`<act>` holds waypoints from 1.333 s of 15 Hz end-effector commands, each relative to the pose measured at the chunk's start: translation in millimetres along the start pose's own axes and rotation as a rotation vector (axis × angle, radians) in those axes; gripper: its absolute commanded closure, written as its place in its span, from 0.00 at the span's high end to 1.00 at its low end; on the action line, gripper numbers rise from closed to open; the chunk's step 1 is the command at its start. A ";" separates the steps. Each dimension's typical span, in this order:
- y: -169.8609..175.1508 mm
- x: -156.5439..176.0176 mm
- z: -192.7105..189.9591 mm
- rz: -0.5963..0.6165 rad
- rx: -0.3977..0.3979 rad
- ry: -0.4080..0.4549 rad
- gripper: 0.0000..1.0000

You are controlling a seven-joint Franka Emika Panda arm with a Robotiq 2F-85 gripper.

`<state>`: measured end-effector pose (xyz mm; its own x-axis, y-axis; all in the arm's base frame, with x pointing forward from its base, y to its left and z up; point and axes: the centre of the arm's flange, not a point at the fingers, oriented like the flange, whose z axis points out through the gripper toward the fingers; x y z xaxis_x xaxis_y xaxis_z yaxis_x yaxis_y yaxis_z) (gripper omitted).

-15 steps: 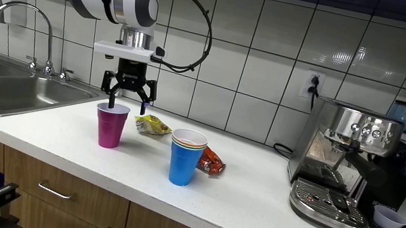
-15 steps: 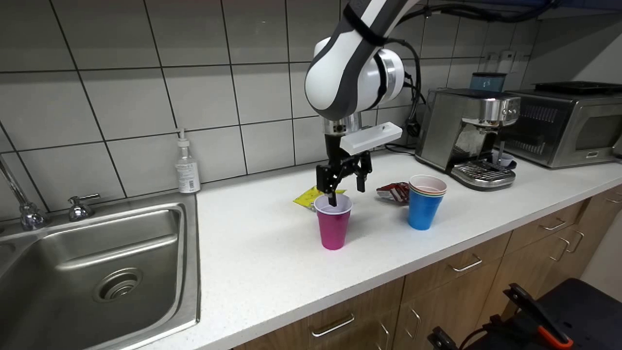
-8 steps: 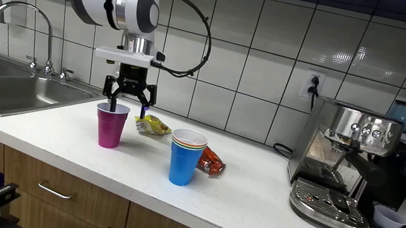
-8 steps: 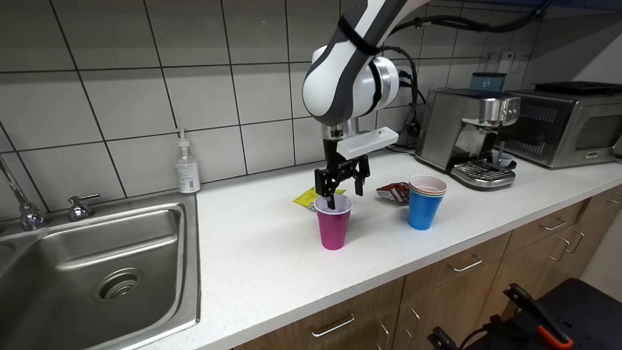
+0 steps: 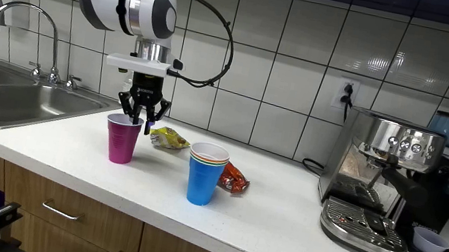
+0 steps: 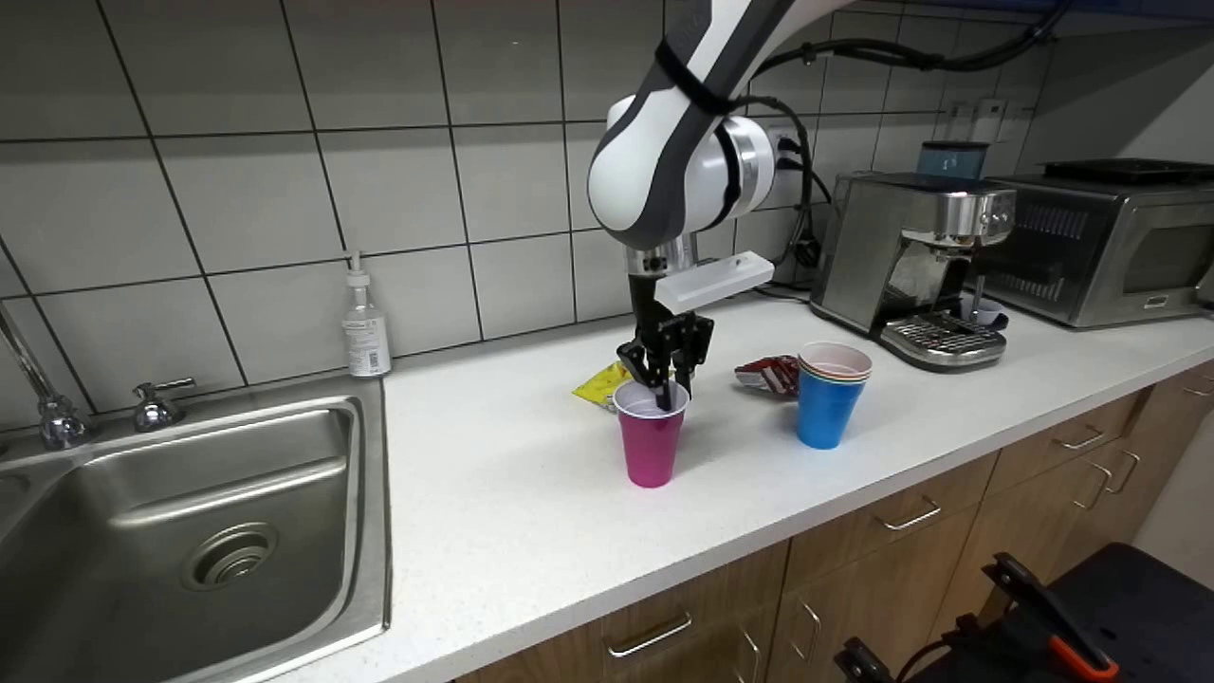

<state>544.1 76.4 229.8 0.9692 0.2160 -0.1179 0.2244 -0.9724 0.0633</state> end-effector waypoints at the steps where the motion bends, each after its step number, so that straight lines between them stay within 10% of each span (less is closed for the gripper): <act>1: 0.5 4.7 -2.1 0.023 0.006 0.006 0.03; 20: 16.2 -36.6 -51.5 0.048 0.094 0.077 0.01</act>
<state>536.8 68.8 262.8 0.9847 0.1598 -0.0697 0.1600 -0.9871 -0.0023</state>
